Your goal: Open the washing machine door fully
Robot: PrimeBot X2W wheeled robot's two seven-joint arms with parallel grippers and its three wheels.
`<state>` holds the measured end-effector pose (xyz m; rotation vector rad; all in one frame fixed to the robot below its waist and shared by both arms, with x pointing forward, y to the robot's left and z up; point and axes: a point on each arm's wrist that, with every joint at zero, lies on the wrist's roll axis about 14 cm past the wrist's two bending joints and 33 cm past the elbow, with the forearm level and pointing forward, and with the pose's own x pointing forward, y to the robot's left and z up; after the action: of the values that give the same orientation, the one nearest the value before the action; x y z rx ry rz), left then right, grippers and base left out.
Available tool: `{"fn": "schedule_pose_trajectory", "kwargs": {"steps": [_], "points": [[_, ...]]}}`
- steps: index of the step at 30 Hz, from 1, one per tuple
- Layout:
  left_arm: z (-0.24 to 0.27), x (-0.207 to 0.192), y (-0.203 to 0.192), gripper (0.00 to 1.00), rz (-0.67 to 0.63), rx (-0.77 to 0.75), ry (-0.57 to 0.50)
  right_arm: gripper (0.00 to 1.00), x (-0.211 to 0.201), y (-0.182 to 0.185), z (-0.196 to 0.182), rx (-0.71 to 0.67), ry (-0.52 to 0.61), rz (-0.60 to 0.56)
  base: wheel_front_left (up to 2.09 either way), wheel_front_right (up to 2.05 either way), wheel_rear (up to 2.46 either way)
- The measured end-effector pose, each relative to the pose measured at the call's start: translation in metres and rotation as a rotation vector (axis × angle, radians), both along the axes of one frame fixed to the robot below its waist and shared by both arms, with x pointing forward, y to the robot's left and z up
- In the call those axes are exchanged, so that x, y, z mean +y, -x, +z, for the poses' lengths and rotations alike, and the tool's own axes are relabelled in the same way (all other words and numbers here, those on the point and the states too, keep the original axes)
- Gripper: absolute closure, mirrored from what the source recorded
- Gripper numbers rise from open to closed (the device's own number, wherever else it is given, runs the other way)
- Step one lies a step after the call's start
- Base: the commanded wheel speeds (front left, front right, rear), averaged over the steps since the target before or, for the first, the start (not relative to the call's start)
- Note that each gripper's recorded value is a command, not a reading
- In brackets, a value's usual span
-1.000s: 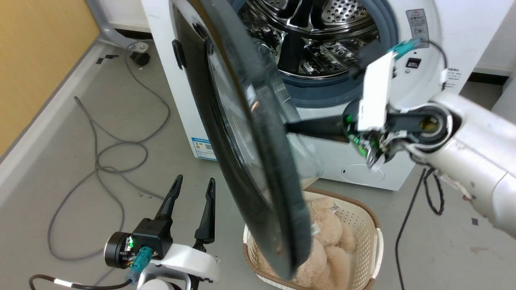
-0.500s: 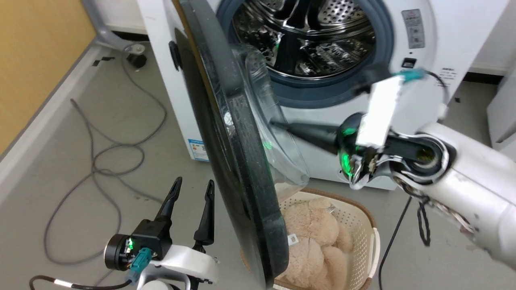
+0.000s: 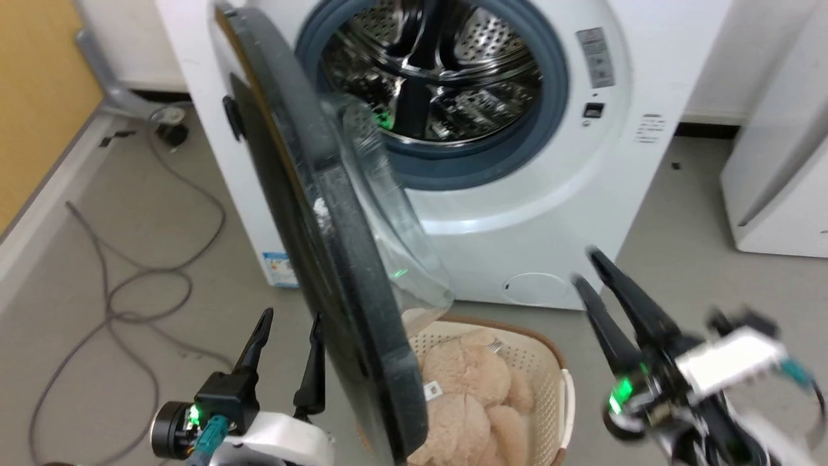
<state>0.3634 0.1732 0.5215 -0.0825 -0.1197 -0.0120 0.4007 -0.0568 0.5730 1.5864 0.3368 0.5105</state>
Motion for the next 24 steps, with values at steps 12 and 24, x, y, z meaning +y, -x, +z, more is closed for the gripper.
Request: {"fn": "schedule_pose_trajectory", "kwargs": {"steps": [12, 24], "points": [[-0.009, 0.001, 0.003, 0.00, -0.019, 0.027, -0.036, 0.00, -0.152, 0.041, -0.088, 0.029, 0.522, -0.515, 0.00, 0.00, 0.00], [-0.014, 0.000, 0.004, 0.00, -0.028, 0.043, -0.037, 0.00, -0.165, 0.057, -0.028, -0.355, 1.251, -0.727, 0.00, 0.00, 0.00]]}}
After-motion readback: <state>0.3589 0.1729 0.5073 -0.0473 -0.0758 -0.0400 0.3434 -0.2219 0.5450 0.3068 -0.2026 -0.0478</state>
